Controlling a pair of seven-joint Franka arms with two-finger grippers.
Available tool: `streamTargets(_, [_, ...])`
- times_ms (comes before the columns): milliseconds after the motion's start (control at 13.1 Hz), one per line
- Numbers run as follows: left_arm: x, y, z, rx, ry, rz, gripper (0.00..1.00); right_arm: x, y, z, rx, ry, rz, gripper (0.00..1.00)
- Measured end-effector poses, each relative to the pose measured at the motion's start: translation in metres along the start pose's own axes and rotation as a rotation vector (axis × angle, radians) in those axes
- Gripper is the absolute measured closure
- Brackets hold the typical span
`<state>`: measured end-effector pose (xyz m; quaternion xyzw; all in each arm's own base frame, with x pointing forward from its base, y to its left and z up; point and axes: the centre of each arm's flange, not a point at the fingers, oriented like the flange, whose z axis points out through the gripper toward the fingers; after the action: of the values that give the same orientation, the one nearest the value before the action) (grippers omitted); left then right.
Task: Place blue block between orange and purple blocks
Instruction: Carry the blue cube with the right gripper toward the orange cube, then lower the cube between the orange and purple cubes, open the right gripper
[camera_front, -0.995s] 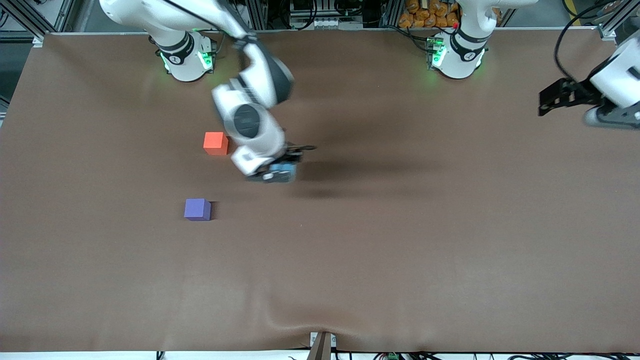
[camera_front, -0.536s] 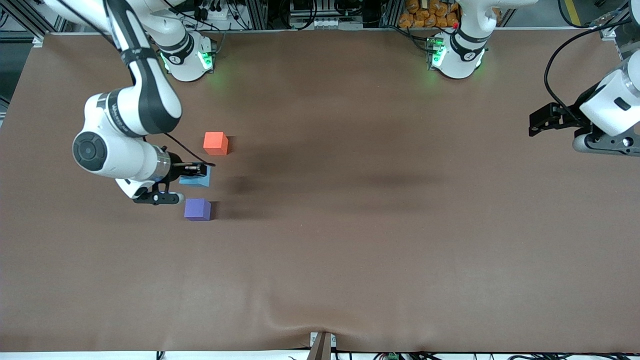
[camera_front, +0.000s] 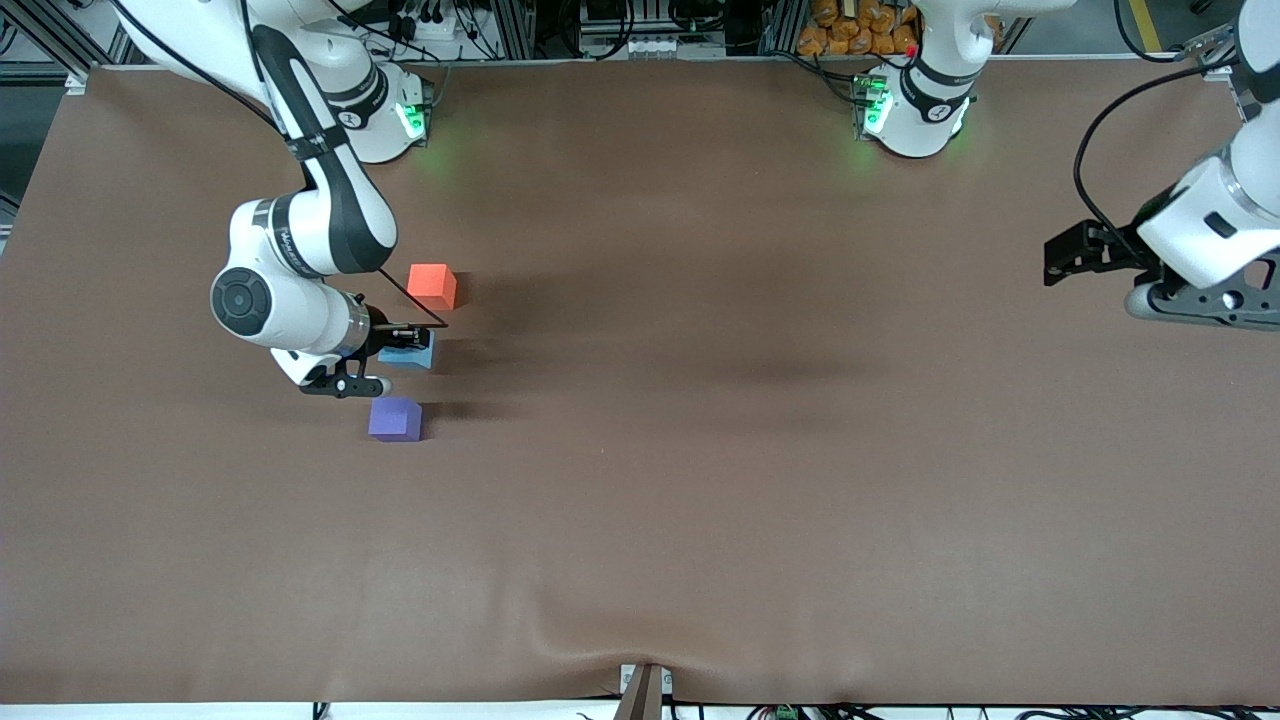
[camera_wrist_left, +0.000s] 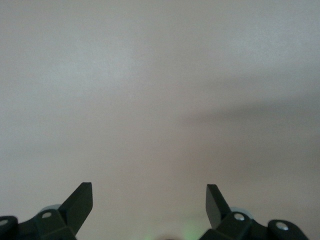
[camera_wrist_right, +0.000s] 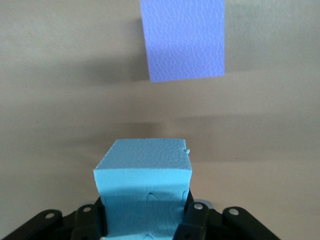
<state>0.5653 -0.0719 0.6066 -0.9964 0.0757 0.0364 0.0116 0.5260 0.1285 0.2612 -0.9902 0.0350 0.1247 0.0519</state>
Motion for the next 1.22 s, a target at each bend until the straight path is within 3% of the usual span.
streamTargets(230, [-0.011, 0.005, -0.010, 0.005, 0.016, 0.007, 0.00, 0.001, 0.007, 0.021, -0.007, 0.033, 0.009, 0.47])
streamTargets(459, [-0.022, 0.003, -0.019, 0.006, 0.030, 0.000, 0.00, 0.001, 0.010, 0.046, -0.039, 0.025, -0.002, 0.47])
streamTargets(765, [-0.025, -0.051, -0.013, -0.011, 0.022, -0.101, 0.00, 0.003, 0.013, 0.055, -0.049, 0.039, -0.006, 0.47])
streamTargets(1148, [-0.024, -0.044, -0.013, -0.011, 0.026, -0.088, 0.00, 0.001, 0.015, 0.067, -0.053, 0.053, -0.002, 0.47])
streamTargets(1224, [-0.024, -0.041, -0.013, -0.011, 0.027, -0.083, 0.00, 0.001, 0.015, 0.067, -0.053, 0.053, 0.000, 0.41])
